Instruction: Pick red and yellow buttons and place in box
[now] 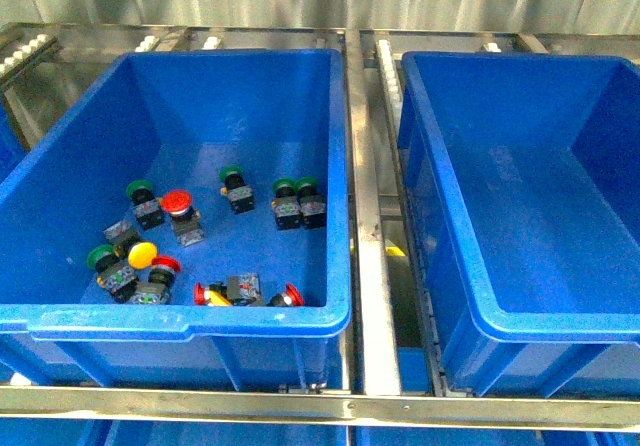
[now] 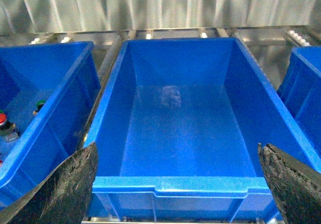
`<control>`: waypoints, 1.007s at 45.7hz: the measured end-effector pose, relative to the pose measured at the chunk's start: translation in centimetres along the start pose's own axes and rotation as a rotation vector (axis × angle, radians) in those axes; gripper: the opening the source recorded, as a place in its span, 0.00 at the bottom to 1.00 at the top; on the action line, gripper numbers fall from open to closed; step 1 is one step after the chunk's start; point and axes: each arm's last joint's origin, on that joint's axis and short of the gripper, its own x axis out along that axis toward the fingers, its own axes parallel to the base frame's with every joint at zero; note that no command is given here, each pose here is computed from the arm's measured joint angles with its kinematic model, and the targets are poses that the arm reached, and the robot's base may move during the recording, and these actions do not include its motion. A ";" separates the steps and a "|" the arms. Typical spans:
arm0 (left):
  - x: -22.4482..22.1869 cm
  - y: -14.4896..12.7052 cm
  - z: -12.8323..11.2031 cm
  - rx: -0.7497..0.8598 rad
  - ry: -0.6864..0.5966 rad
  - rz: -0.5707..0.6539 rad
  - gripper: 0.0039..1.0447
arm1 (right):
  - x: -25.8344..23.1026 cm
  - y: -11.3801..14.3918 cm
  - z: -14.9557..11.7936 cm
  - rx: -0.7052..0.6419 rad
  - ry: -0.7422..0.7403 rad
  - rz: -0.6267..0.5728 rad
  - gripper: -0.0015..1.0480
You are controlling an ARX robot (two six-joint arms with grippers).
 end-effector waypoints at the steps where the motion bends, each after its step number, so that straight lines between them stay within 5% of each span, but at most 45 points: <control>1: 0.0 0.0 0.0 0.000 0.000 0.000 0.92 | 0.0 0.0 0.0 0.000 0.000 -0.002 0.93; 46: 0.0 0.0 0.0 0.000 0.000 -0.003 0.92 | 0.0 0.0 0.0 0.000 0.000 -0.006 0.93</control>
